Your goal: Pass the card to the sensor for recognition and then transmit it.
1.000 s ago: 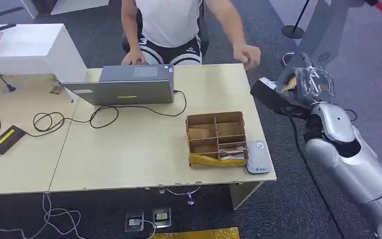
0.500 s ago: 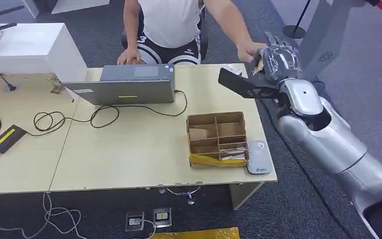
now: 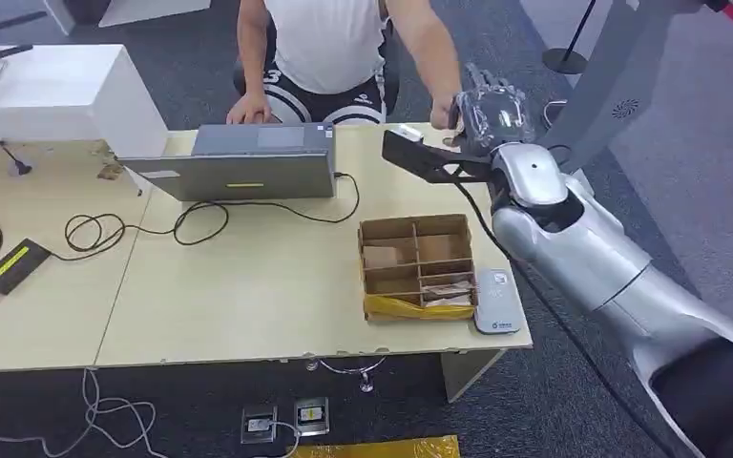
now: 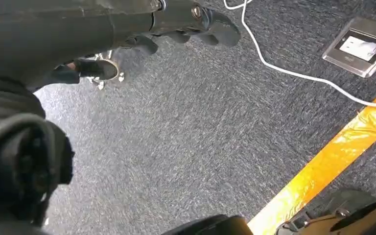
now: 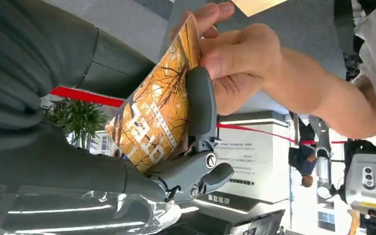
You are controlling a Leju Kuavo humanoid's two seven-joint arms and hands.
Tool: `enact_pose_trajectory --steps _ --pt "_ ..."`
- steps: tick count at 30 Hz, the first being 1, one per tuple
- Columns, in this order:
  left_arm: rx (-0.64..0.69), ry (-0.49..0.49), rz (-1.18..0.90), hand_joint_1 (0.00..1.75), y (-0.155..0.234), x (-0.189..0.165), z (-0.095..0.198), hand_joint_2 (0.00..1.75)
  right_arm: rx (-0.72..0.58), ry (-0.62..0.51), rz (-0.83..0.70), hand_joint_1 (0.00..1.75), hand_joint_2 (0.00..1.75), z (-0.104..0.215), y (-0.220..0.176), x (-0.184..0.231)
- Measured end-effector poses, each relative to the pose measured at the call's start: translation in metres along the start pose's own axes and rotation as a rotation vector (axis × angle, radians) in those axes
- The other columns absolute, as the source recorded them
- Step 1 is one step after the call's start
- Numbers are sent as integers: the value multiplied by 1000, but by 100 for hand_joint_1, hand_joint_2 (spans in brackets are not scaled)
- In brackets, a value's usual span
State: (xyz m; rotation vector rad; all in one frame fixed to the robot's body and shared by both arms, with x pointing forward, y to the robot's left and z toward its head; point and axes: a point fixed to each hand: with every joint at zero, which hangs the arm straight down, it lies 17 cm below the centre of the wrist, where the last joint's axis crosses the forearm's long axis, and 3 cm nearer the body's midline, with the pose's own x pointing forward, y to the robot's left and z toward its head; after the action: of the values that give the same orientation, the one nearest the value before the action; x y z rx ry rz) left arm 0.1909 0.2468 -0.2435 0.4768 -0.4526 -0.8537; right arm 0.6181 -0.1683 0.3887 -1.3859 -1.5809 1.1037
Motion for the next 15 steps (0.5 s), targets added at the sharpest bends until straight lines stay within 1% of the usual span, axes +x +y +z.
enact_pose_trajectory --steps 1,2,3,5,7,8,9,10,15 --pt "-1 2 -1 0 0 0 0 0 4 4 5 175 175 -1 2 0" --pt "-1 3 -2 0 0 -1 0 0 8 10 7 171 175 -2 5 -1" --pt "-1 5 -2 0 -1 -1 0 0 12 17 8 147 175 -3 9 -2" --pt "-2 7 -2 0 -1 -2 0 0 24 28 18 147 175 -4 16 -4" --pt "-4 9 -3 0 -2 -3 1 0 35 39 26 49 175 -4 23 -8" --pt "-5 10 -3 0 -3 -4 1 0 41 41 27 56 175 -4 26 -9" --pt "-6 12 -3 0 -4 -4 1 0 45 44 29 35 175 -3 29 -9" --pt "-6 12 -3 0 -4 -5 2 0 49 50 32 2 175 -3 32 -12" --pt "-9 17 0 0 -6 -7 2 0 63 75 36 0 175 -3 42 -22"
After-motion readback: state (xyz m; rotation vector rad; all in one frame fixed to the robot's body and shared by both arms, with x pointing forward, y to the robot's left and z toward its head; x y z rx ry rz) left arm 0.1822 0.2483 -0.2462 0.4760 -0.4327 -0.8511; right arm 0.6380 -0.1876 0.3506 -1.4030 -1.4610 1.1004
